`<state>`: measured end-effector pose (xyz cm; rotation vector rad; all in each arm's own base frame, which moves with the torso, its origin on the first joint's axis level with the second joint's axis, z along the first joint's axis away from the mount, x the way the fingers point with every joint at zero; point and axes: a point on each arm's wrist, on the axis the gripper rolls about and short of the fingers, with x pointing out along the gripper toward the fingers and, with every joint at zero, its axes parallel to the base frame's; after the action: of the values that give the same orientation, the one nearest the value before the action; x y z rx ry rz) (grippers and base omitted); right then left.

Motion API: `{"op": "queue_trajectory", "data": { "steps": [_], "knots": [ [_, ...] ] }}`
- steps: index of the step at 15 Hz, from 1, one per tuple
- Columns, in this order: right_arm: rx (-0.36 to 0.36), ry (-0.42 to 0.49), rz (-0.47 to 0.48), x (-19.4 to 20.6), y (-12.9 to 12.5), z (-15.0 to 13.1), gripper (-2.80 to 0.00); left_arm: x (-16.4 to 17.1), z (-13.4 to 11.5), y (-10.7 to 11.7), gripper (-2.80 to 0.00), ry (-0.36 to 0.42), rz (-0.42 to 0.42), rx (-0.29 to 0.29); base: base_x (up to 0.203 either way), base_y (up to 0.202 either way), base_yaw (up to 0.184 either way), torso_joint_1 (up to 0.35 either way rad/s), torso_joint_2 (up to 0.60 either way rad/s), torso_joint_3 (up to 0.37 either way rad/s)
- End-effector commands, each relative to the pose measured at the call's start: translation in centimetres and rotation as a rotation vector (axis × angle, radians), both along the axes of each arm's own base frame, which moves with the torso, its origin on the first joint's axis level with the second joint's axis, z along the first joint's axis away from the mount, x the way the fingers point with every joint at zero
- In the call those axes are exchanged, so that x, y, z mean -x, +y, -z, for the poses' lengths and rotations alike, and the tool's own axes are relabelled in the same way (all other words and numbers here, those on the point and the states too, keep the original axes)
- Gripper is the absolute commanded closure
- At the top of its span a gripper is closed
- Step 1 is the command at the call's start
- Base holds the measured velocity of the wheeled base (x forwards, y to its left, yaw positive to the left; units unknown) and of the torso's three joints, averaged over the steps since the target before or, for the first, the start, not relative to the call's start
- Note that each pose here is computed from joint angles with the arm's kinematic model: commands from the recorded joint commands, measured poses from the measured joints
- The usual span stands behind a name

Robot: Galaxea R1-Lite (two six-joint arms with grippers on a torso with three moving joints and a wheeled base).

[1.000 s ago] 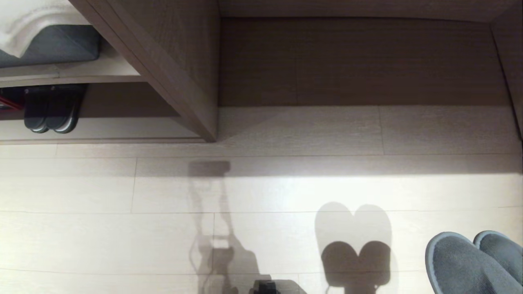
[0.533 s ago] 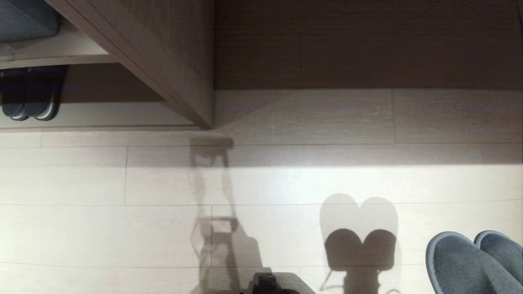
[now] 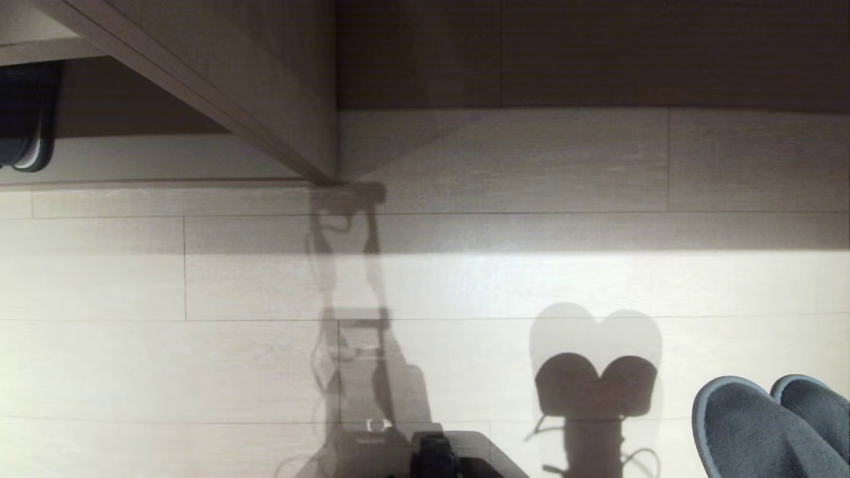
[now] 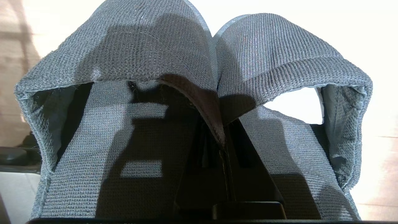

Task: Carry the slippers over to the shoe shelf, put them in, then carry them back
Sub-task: Place the slippers on the floor

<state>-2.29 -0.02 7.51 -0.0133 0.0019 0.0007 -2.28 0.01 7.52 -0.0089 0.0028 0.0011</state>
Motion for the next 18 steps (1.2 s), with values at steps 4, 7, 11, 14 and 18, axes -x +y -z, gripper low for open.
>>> {"op": "queue_trajectory", "data": {
  "steps": [4,7,11,14,18],
  "knots": [
    [0.0,0.001,-0.001,0.0,0.0,0.0,0.0,0.0,0.0,0.0,0.0,0.0,0.0,0.0,0.0,0.0,0.0,0.002,0.0,-0.199],
    [0.0,0.001,-0.001,0.0,0.0,0.0,0.0,0.0,0.0,0.0,0.0,0.0,0.0,0.0,0.0,0.0,0.0,0.0,0.0,-0.197],
    [-0.007,-0.014,-0.004,0.0,0.0,-0.2,0.0,0.0,0.0,0.0,0.0,0.002,0.0,0.0,0.0,0.0,0.0,-0.001,0.0,-0.199],
    [-0.004,-0.034,-0.013,0.1,0.0,-0.7,0.0,0.0,0.0,0.0,0.0,0.002,0.0,0.0,0.0,0.0,0.0,0.004,0.0,-0.106],
    [-0.003,-0.06,-0.033,-0.5,0.0,-5.0,0.0,0.0,0.0,0.0,0.0,0.002,0.0,-0.001,0.0,0.0,0.0,0.001,0.0,-0.01]
  ]
}}
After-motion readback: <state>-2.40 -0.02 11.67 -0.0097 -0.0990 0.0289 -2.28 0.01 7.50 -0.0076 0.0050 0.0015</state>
